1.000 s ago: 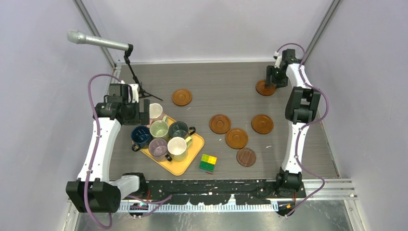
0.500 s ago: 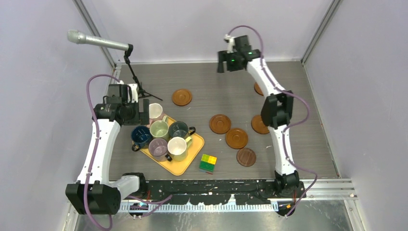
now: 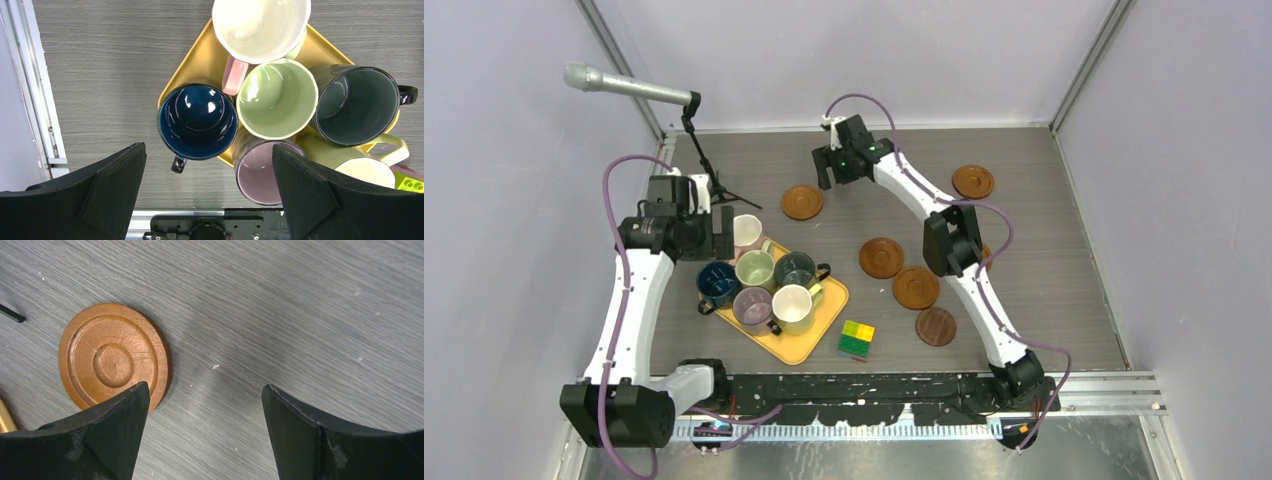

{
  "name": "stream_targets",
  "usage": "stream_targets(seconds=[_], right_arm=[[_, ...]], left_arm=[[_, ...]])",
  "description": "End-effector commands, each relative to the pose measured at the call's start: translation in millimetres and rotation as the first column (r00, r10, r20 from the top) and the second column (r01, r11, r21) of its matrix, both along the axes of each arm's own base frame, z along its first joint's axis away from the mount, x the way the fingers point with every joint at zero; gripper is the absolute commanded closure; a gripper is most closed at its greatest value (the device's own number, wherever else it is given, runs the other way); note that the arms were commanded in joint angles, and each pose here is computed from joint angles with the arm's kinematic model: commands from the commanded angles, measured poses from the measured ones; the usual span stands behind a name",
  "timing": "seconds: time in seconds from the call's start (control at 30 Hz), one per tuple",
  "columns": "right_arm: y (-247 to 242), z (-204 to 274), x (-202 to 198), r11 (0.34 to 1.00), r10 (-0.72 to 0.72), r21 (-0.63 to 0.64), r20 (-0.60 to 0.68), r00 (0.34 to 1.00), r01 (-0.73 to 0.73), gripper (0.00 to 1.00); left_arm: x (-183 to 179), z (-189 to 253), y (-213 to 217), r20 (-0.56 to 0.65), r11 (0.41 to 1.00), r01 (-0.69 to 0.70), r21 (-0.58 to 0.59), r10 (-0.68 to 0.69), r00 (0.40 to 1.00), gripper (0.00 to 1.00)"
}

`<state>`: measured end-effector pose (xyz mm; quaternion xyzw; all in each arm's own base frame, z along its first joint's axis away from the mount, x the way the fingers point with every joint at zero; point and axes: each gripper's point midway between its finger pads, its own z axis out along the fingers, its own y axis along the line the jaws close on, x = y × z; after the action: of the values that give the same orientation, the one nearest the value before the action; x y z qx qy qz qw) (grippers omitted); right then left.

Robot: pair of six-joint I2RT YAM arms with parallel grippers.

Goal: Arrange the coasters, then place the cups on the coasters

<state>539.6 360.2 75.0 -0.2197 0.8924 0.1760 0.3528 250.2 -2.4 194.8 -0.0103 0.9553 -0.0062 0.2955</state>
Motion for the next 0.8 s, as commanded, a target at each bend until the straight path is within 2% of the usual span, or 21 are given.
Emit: stream_targets(seconds=[0.0, 0.3, 0.57, 0.77], right_arm=[[27, 30, 15, 0.997, -0.035, 0.069, 0.114, 0.993, 0.027, 0.13], [66, 6, -4, 0.997, 0.004, 0.079, 0.102, 0.995, -0.013, 0.12], [69, -18, -14, 0.999, 0.015, -0.040, 0.128, 0.992, -0.010, 0.13], [48, -36, -16, 0.988, -0.009, -0.154, 0.119, 0.993, 0.028, 0.20]], left_arm=[[3, 3, 4, 0.032, 1.000, -0.010, 0.024, 0.009, 0.999, 0.00], [2, 2, 5, 0.033, 1.000, -0.009, 0.030, 0.008, 0.999, 0.00], [-1, 2, 6, 0.039, 0.999, -0.007, 0.032, 0.006, 0.999, 0.00], [0, 2, 6, 0.039, 0.999, -0.010, 0.034, 0.009, 0.999, 0.00]])
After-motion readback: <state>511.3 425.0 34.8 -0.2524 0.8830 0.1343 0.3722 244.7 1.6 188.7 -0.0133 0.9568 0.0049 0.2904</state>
